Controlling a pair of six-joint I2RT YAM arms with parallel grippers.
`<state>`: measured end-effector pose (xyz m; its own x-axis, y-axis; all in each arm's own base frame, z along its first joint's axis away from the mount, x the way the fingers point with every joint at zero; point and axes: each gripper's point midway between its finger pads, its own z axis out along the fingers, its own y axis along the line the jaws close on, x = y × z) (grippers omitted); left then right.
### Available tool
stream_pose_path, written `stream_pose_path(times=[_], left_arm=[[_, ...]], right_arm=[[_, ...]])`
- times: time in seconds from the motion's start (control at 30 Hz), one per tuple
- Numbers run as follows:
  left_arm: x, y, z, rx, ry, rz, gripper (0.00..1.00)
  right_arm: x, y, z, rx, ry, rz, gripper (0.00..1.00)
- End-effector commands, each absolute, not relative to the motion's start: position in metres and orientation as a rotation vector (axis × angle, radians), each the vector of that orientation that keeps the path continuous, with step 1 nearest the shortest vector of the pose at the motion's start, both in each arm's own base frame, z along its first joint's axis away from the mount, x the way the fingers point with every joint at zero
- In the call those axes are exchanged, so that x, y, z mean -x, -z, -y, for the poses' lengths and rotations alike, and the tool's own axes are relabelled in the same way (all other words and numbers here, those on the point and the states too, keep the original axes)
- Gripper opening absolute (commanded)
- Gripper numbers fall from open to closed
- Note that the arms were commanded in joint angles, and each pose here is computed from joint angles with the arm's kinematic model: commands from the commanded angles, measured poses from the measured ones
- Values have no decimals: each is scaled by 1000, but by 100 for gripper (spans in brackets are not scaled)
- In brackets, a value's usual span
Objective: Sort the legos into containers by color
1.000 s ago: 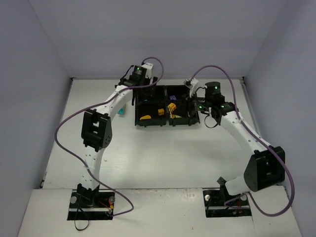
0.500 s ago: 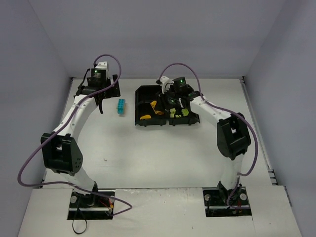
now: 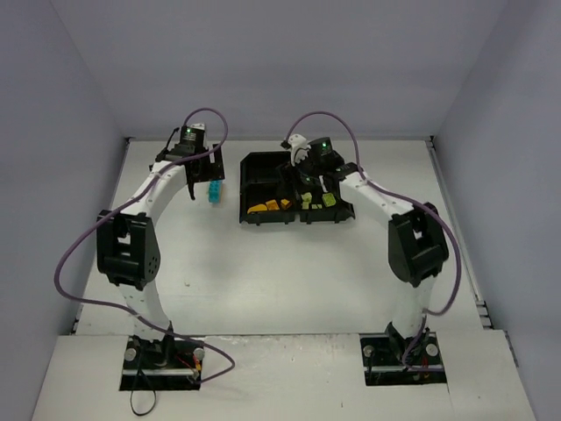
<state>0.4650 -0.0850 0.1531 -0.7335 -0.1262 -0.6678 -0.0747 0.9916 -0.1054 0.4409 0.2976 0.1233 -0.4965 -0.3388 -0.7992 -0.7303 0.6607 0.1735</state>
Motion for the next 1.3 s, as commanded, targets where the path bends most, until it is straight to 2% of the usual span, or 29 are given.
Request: stream_pose_path(times=[0.0, 0.13, 0.27, 0.47, 0.57, 0.83, 1.0, 1.17, 1.27], left_arm=[[-497, -173, 90, 158, 103, -2311, 82], [-507, -154, 99, 122, 78, -2356, 77], [-513, -133, 103, 108, 54, -2391, 67], [-518, -114, 103, 103, 34, -2435, 54], [-520, -113, 103, 103, 36, -2431, 50], [-521, -117, 103, 81, 28, -2430, 0], [-506, -167, 109, 62, 129, -2344, 0], [-471, -266, 151, -87, 486, -2115, 0], [-442, -301, 168, -186, 633, -1997, 0]], right_arm=[[-428, -227, -290, 771, -623, -1888, 65], [-404, -229, -269, 728, -592, -1909, 65], [-382, -237, -252, 684, -577, -1905, 65], [-364, -226, -235, 633, -570, -1943, 65], [-362, -223, -231, 621, -563, -1951, 65], [-359, -218, -228, 607, -567, -1963, 64], [-356, -233, -240, 647, -646, -1913, 60], [-345, -266, -266, 730, -816, -1789, 63], [-335, -285, -281, 795, -936, -1718, 65]])
